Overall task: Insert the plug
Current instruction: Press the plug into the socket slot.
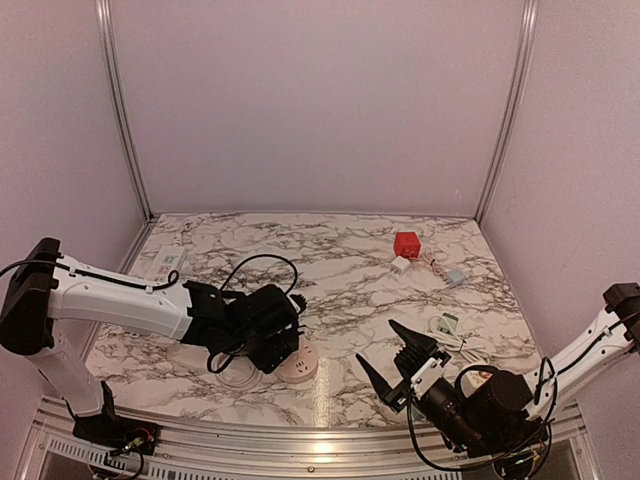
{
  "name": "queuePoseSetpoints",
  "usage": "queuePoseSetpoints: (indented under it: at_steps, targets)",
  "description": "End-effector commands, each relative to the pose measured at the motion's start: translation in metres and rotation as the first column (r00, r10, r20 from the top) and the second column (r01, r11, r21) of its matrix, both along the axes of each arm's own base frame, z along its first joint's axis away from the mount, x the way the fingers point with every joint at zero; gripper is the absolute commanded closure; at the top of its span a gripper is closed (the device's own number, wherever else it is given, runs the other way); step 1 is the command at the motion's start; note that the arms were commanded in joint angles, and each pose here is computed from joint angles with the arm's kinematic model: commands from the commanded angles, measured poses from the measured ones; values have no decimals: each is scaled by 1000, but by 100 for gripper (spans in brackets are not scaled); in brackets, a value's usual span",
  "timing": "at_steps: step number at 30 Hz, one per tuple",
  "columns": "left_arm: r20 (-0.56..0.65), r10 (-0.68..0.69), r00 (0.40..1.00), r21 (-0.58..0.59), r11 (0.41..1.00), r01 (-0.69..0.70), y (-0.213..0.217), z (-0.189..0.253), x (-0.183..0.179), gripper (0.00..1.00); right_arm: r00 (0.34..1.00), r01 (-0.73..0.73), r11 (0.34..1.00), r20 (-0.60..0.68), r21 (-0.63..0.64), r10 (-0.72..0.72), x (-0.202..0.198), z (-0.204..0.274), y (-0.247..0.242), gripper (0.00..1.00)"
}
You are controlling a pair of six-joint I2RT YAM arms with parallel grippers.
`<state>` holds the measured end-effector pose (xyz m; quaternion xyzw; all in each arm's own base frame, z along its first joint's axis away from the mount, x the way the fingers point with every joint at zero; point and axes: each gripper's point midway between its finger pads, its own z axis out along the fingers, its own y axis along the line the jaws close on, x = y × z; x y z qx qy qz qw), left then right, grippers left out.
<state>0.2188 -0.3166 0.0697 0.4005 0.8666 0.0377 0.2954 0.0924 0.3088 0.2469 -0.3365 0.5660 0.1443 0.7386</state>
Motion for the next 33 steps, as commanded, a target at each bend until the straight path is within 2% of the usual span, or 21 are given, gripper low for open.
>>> queuePoseSetpoints:
  at_steps: [1,5,8,14,21,28,33]
  targets:
    - [42,-28,999,-179,983,35,-10,47,-2,21,1000,8,999,-2,32,-8,-1,12,3,35]
    - [130,11,991,-261,965,24,-4,78,5,21,1000,12,999,-1,32,-12,-1,12,2,35]
    - [155,37,987,-247,969,2,2,80,13,21,1000,10,1000,2,29,-10,-2,12,3,35]
    - [98,37,995,-132,991,-24,2,39,19,20,1000,11,1000,5,27,-11,-3,12,3,35]
    - [127,117,985,0,993,-118,20,15,33,21,1000,10,1000,9,23,-10,-3,12,4,35]
    - [103,97,990,-51,994,-92,16,19,27,22,1000,12,1000,13,19,-12,-4,12,4,35]
    - [91,74,993,-149,987,-60,8,33,21,22,1000,17,1000,13,20,-18,-3,11,3,35]
